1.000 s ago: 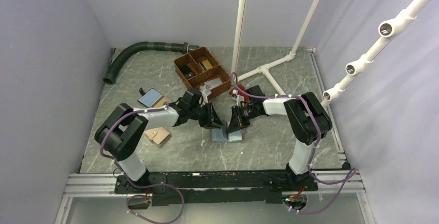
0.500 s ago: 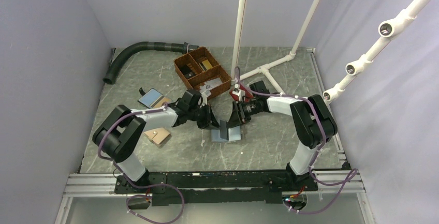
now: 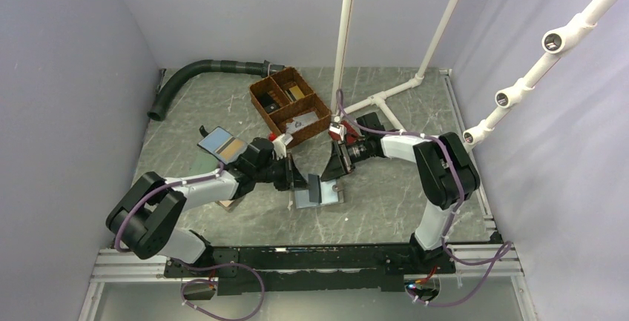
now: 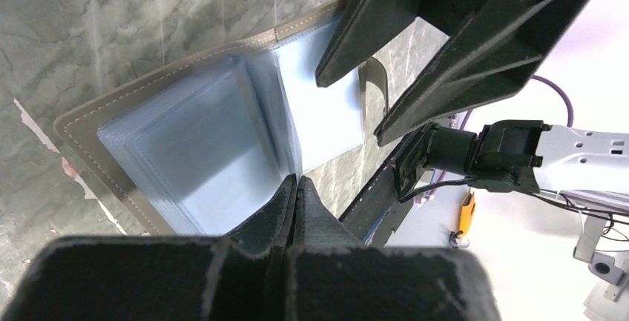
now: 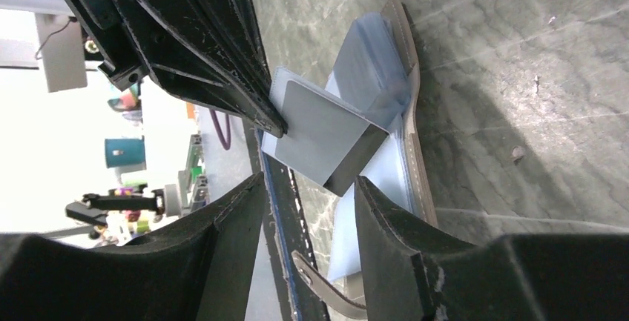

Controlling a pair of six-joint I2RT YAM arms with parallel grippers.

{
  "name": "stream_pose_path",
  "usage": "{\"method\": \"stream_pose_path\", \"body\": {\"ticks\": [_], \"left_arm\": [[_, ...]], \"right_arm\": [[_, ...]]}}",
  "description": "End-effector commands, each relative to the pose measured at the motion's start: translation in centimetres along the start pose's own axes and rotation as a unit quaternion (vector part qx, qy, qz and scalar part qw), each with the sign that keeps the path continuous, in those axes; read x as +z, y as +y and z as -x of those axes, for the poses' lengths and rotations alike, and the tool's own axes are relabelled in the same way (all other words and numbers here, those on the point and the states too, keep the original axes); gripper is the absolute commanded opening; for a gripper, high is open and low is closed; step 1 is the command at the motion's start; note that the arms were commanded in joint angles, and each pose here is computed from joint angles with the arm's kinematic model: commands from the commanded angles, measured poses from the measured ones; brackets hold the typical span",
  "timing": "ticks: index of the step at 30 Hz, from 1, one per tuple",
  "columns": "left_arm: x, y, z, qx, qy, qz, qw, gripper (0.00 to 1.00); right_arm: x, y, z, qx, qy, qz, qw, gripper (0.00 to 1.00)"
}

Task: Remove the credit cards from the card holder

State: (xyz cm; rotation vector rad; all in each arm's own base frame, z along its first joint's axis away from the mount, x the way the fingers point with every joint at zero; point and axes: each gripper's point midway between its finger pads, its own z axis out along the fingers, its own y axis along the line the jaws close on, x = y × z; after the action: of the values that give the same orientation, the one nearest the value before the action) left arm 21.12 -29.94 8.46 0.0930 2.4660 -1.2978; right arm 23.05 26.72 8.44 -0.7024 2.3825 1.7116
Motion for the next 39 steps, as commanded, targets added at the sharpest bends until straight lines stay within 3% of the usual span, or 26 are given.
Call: {"method": "stream_pose_path", "body": {"ticks": [1,15,24,27,33,39], "left_arm": [[-0.5,-2.6,2.3,0.016,-0.055,-0.058,0.997,0.00],[-0.2,0.6,1.7,-0.053,-0.037,0.005,0.998,0.00],[1.2,1.2,1.3,-0.079,-0.006,0.005,0.997,0.01],[1.2,1.1,1.3,-0.080,-0.003,0.002,0.997,0.05],[0.9,0.8,1.6,-0.083,-0.006,-0.002,0.997,0.30],[0.7,-0.1,2.2,-0.093,-0.009,-0.030,0.995,0.38]], "right_arm": [[0.8,0.5,-0.1,0.007,0.008,0.043,0.999,0.51],[1.9,0.4,-1.1,0.005,0.030,0.054,0.998,0.51],[2.6,-1.5,-1.6,0.033,0.037,0.031,0.998,0.51],[2.8,-2.5,-1.7,0.044,0.038,0.002,0.998,0.48],[2.7,-3.5,-1.8,0.046,0.038,-0.032,0.998,0.44],[2.7,-4.2,-2.1,0.052,0.043,-0.046,0.997,0.42]]}}
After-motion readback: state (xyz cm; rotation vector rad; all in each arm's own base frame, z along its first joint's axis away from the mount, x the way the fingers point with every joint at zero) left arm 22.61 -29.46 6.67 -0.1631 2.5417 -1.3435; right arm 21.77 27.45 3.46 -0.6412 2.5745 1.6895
